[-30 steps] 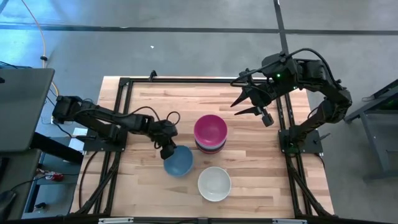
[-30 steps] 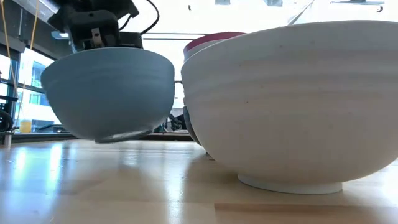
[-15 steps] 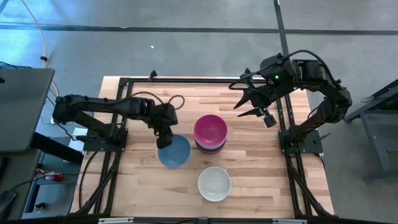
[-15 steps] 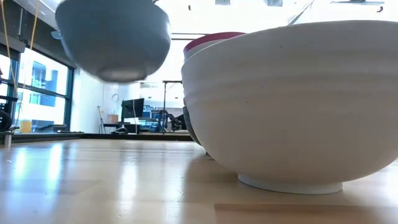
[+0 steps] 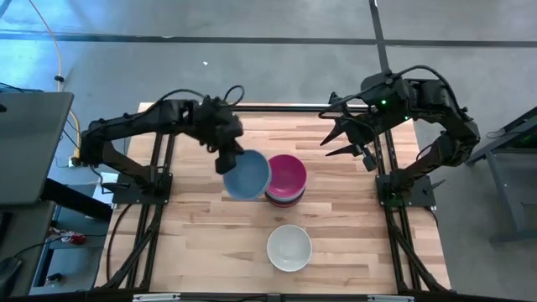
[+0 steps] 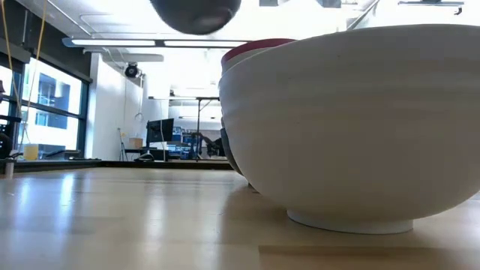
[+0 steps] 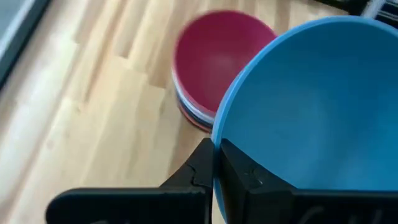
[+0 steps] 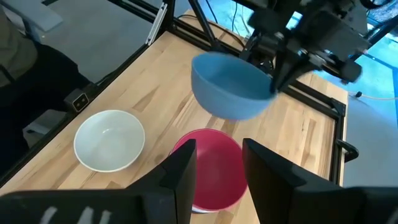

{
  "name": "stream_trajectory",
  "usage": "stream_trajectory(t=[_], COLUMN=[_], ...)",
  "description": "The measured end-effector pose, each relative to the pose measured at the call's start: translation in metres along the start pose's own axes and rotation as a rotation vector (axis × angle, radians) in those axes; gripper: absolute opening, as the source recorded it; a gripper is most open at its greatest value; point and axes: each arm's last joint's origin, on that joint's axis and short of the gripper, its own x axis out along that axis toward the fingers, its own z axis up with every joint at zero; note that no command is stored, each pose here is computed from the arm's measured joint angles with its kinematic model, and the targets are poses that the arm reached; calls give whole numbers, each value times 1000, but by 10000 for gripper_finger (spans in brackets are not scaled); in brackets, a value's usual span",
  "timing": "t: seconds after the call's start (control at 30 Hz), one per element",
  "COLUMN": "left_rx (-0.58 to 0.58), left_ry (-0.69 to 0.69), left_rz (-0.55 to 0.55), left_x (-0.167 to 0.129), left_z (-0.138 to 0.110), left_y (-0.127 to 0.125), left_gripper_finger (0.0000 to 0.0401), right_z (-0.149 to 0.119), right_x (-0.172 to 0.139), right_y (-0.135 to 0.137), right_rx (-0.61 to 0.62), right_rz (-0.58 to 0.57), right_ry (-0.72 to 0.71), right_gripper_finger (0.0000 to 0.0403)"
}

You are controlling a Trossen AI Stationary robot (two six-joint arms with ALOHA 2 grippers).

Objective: Nest bowls inside each other
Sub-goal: Stack the blue bowl on the pink bowl

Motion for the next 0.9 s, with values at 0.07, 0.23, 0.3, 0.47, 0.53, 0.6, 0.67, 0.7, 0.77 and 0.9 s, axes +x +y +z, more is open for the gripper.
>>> stream_trajectory(t=[0.07, 0.23, 0.3, 0.47, 0.53, 0.6, 0.67, 0.7, 0.77, 0.9], left_rx=[13, 59, 77, 89, 86, 84, 80, 75, 67, 64], left_ry=[-11, -10, -1, 78, 107, 117, 142, 160, 193, 250], left_rz=[13, -4, -38, -50, -56, -76, -86, -85, -86, -91], left_x=[3, 24, 35, 66, 79, 91, 100, 105, 115, 127], left_z=[13, 47, 61, 83, 90, 96, 100, 100, 101, 100], left_y=[4, 14, 17, 30, 36, 41, 45, 47, 49, 53], left_gripper_finger=[0, 0, 0, 0, 0, 0, 0, 0, 0, 0], right_z=[0, -1, -2, -5, -7, -7, -8, -8, -9, -11], right_x=[-4, -11, -13, -19, -22, -24, -27, -27, -29, -31], right_y=[1, 5, 6, 10, 11, 13, 14, 14, 15, 17], right_rx=[3, 10, 15, 44, 46, 46, 45, 45, 46, 48], right_rz=[-4, -8, -6, 1, 3, 4, 2, 2, 5, 10], right_ry=[-7, -14, -10, 3, 7, 8, 5, 4, 9, 20], right_gripper_finger=[124, 124, 124, 124, 124, 124, 124, 124, 124, 124])
